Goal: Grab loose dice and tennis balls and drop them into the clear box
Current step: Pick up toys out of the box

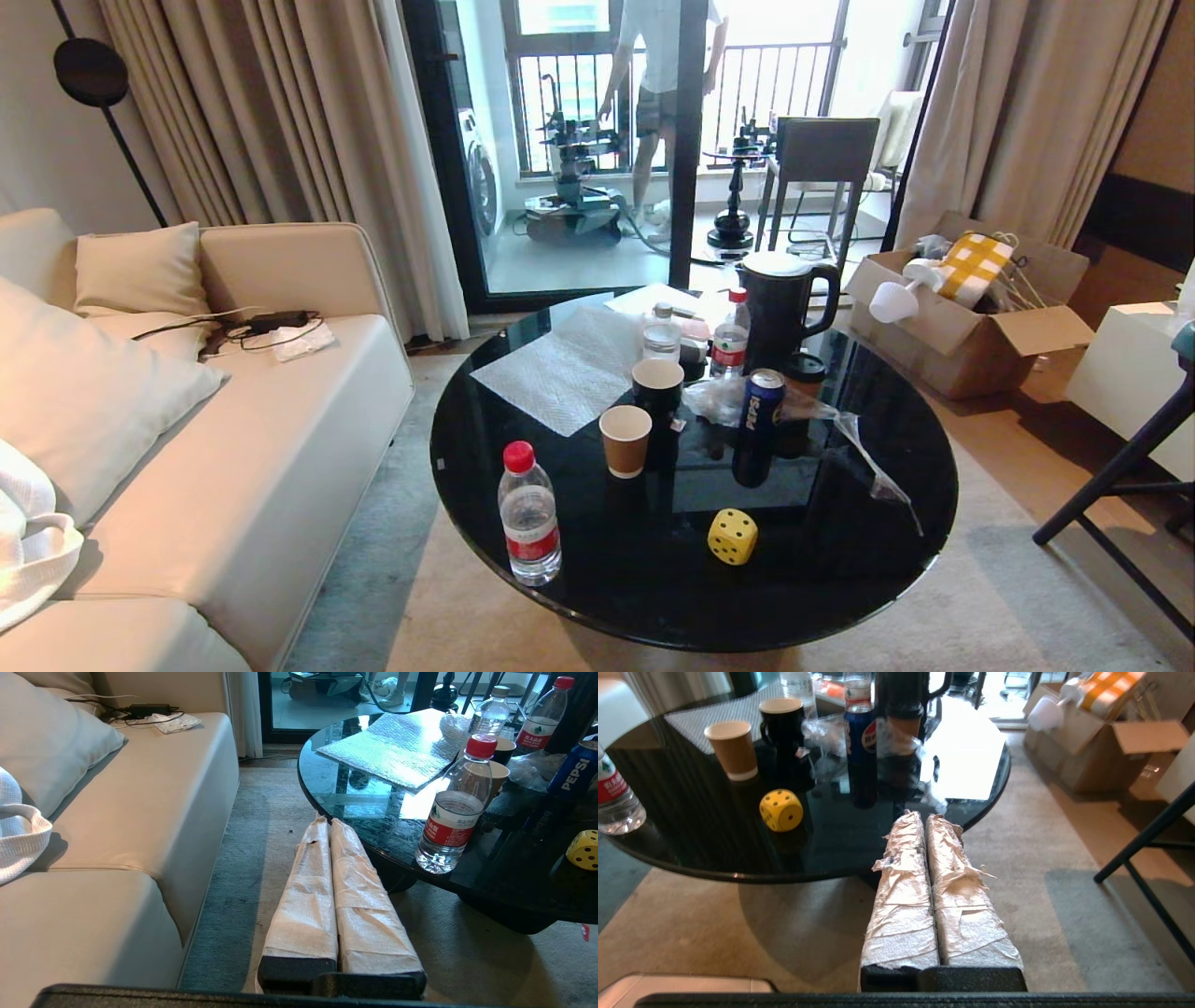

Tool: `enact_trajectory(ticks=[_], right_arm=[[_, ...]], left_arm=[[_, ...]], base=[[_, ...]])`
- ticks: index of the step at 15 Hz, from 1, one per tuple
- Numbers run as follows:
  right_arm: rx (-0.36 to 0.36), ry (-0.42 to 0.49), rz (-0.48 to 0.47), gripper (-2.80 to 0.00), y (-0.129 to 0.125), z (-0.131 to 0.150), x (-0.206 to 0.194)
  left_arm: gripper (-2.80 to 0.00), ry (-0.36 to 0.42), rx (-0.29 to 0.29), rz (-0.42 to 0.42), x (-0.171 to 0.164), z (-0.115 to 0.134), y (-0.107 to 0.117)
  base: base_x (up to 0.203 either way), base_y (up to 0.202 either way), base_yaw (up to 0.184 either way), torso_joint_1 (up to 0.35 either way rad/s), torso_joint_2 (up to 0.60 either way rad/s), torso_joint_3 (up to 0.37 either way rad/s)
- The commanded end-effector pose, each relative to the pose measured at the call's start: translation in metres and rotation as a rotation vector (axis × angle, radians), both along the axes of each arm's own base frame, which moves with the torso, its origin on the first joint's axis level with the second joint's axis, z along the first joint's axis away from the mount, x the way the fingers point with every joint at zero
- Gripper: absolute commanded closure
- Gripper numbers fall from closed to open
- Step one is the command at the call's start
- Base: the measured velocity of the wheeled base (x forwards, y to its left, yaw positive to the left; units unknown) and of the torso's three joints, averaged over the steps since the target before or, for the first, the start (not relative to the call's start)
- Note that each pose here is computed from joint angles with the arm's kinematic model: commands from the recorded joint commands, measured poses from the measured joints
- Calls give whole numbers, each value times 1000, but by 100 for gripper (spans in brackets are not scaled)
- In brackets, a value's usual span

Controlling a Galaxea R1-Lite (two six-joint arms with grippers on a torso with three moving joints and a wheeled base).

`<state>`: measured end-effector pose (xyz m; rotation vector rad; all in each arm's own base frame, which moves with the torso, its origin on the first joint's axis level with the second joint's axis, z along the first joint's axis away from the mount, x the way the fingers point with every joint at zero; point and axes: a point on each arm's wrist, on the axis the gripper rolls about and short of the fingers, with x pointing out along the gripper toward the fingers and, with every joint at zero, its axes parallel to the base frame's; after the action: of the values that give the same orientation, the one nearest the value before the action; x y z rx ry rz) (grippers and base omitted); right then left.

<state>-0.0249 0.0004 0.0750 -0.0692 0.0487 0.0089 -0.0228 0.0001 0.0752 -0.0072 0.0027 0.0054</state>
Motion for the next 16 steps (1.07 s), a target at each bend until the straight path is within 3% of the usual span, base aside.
enact_trajectory(ticks=[1,9,12,14,16], right_arm=[[-1,0,0,0,0,0,0],[3,1,13,0,0,3,0],[24,16,75,0,2,60,9],[45,149,109,0,2,101,52],[71,326,149,0,4,122,119]], left_arm=[[0,0,0,1,0,0,0],[0,0,0,1,0,0,0],[0,0,0,1,0,0,0],[0,0,0,1,0,0,0],[0,0,0,1,0,0,0]], base=[[0,0,0,0,0,0],[0,0,0,0,0,0],[0,0,0,0,0,0],[0,0,0,0,0,0],[0,0,0,0,0,0]])
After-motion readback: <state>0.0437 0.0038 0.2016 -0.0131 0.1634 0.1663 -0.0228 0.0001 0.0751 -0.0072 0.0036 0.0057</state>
